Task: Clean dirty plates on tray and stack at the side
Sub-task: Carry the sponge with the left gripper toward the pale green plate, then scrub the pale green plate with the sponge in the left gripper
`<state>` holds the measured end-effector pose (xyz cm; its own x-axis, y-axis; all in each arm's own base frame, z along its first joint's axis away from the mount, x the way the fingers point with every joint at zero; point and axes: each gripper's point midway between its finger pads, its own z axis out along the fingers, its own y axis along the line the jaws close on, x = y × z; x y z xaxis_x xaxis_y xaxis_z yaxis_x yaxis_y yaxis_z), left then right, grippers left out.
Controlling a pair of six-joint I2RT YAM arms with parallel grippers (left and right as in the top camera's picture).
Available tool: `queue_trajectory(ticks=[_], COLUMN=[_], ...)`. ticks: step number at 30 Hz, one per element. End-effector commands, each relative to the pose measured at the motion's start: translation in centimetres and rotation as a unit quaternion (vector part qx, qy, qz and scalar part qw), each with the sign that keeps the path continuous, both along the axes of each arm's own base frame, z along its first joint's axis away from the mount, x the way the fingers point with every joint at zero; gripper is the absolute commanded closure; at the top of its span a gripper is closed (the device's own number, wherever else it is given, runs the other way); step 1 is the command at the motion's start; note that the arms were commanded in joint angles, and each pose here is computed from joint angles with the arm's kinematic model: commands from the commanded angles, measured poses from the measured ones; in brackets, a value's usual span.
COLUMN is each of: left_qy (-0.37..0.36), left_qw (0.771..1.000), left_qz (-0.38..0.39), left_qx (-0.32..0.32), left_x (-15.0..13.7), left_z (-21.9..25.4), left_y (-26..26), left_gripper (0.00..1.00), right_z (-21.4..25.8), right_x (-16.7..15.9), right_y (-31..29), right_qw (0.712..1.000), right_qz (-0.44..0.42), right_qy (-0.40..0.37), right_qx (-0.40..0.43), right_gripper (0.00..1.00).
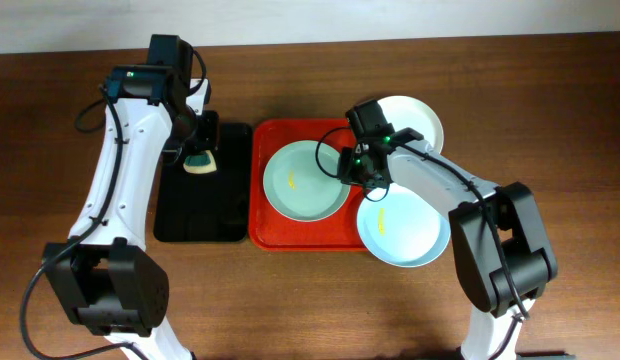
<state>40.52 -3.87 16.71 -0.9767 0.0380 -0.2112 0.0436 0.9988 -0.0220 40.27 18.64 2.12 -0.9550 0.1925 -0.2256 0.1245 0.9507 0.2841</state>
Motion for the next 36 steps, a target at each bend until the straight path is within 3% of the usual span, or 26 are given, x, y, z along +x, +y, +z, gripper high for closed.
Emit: queue_trajectory(ticks=[1,17,24,32,36], left_qy=[-0.006,-0.020,-0.044,0.008,0.036], left_qw=[1.000,1.000,0.998,0.996,0.998], left_qz=[0.005,0.004,-0.031,-0.075,-0.055], left_qx=[-0.007,-0.009,-0.017,-0.038,-0.021], left_x=[0.1,0.8,1.8,1.6,1.5], left_z=[0.4,0.6,0.3,-5.2,-8.6], left_y=[-0.3,-0.4,-4.8,-11.4,-12.6], left_gripper=[1.00,1.00,1.00,1.00,1.00], right_z=[-0.7,-1.0,-0.9,-0.9,-1.0], right_x=[-0.3,-2.1,-2.5,-2.5,-2.5], right_y=[0.2,1.3,1.8,1.8,1.8], right_qw=[1.000,0.999,0.998,0.998,0.998], right_qz=[0.002,0.036,0.047,0.047,0.047], right_qy=[-0.002,0.032,0.038,0.039,0.039], right_qx=[-0.015,0.014,0.028,0.028,0.028], right_gripper=[0.96,0.96,0.96,0.96,0.96])
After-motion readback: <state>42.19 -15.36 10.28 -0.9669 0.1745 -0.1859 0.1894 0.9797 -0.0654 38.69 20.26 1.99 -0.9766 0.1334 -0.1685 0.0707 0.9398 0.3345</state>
